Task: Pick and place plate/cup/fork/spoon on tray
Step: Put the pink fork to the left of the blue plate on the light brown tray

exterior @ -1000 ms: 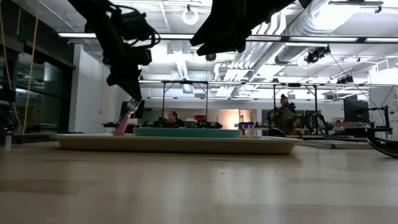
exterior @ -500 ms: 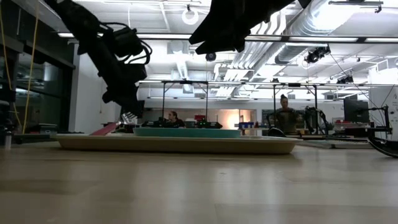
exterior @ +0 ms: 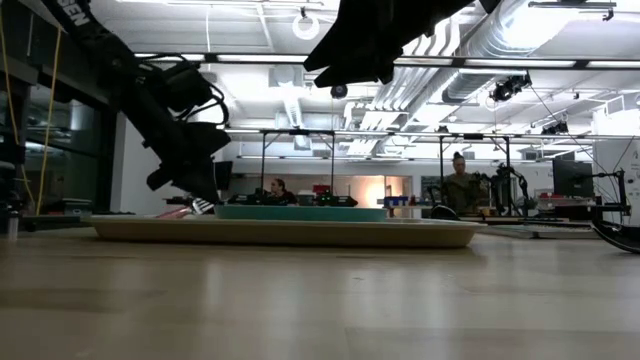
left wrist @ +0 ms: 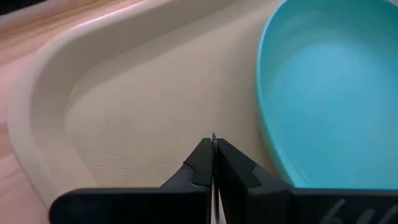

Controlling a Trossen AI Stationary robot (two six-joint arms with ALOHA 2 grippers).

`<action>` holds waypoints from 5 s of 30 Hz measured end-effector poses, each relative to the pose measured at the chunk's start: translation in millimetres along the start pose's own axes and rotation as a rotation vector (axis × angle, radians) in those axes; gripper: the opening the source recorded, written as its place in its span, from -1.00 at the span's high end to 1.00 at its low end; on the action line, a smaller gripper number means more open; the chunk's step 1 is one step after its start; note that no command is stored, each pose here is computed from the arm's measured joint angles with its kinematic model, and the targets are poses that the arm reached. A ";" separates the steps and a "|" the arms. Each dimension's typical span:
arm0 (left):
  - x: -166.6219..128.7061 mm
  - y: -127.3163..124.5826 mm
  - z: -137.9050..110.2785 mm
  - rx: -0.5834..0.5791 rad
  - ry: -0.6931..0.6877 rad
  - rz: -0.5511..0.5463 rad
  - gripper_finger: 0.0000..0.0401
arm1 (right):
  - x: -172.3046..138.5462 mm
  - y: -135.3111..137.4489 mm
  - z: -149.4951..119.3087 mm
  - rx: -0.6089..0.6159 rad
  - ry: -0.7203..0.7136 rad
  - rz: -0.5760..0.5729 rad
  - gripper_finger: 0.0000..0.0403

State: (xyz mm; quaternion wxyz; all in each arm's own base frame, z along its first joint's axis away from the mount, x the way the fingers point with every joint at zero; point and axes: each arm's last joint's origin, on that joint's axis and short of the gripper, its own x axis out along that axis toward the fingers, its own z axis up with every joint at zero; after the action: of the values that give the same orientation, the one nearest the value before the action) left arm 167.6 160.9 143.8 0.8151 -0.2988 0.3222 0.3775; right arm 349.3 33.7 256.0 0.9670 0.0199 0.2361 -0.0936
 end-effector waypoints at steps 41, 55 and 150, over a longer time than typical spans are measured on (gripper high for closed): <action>5.4 15.6 -25.0 -0.074 -0.141 0.066 0.49 | 0.1 0.3 1.8 0.005 -0.018 0.002 -0.15; 4.6 18.6 -20.8 -0.078 -0.153 0.002 0.30 | 0.0 0.2 1.8 0.003 -0.018 0.002 -0.15; -90.0 -95.8 -55.1 0.689 -0.443 -0.488 0.31 | -129.5 -60.1 -96.3 0.274 -0.502 -0.096 -0.15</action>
State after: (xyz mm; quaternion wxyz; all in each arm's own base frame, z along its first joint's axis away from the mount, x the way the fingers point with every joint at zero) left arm 182.9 31.3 200.9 0.9807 0.0098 0.1676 0.1007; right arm 181.5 4.9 230.4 0.9780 0.1154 -0.0250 -0.1721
